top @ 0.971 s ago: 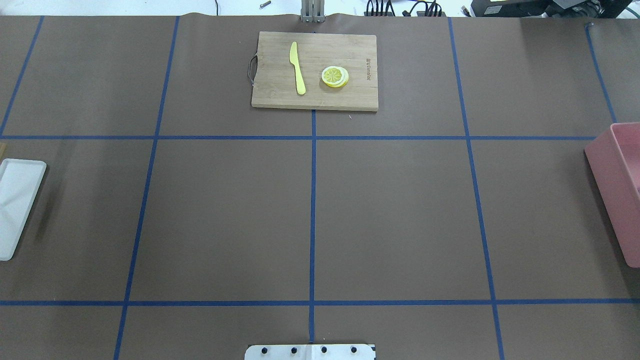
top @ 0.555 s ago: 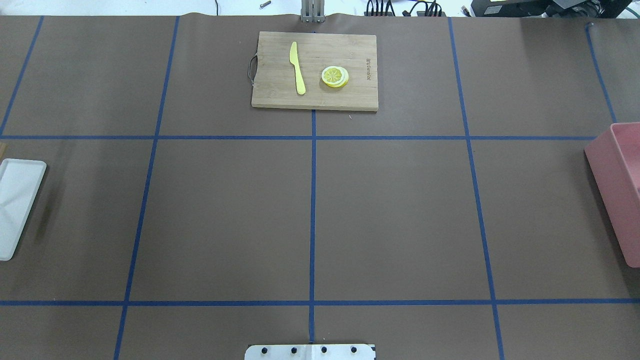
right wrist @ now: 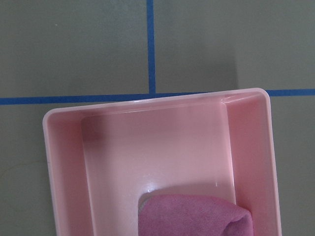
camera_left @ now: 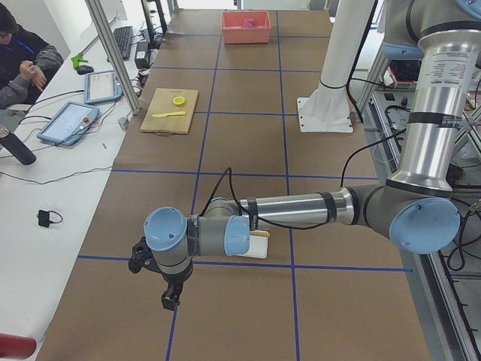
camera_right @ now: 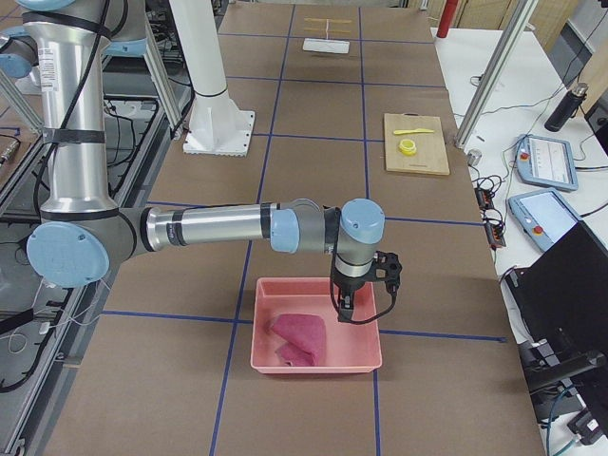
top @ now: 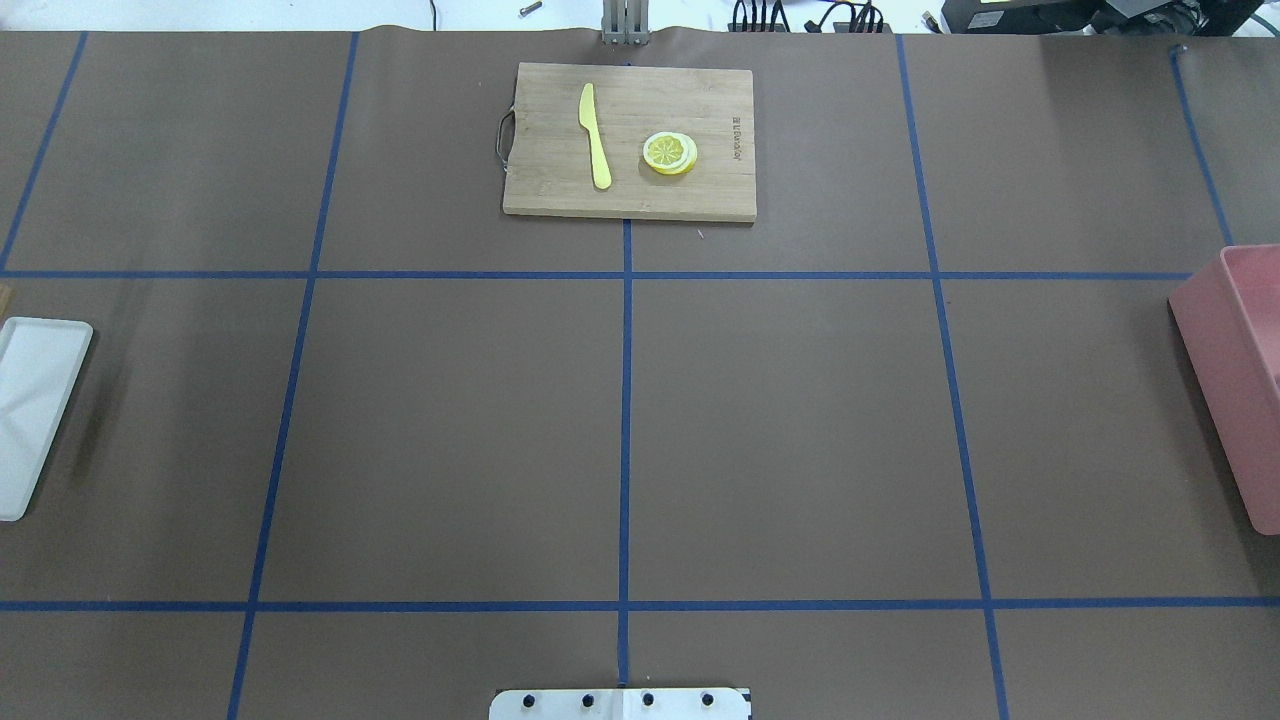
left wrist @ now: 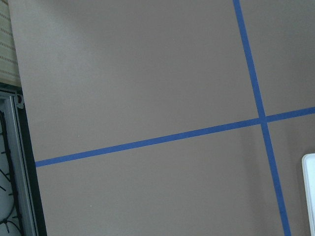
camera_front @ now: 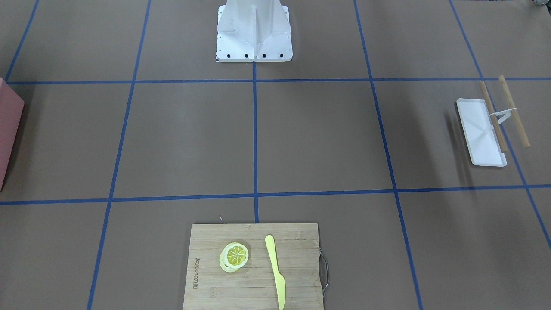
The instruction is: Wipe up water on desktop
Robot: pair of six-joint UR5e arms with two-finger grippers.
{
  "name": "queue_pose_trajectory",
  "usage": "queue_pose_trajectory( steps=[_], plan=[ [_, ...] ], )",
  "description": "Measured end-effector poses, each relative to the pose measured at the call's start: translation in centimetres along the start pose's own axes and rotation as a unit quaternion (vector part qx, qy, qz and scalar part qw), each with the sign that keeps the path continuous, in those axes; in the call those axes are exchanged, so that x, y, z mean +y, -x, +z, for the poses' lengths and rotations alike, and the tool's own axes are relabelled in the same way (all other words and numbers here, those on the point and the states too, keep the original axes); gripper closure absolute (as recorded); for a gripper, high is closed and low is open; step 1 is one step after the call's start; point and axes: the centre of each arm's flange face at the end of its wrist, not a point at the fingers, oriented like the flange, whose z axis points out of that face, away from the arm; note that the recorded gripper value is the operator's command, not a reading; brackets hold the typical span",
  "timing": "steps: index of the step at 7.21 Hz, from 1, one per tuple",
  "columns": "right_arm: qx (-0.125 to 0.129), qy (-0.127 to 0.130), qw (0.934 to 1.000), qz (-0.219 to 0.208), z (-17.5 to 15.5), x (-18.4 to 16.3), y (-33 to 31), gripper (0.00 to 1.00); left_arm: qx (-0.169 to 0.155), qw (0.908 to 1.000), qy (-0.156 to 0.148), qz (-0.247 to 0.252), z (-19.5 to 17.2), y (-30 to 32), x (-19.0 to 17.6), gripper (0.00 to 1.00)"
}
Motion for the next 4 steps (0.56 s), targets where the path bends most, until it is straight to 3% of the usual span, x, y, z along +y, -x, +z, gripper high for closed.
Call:
queue_pose_trajectory(
  steps=[4],
  plan=[
    [0.003,0.008,1.0000,-0.003,0.99,0.17,-0.10,0.00,0.019,0.9998,-0.006,-0.004,0.23,-0.23,0.61,0.02]
  ],
)
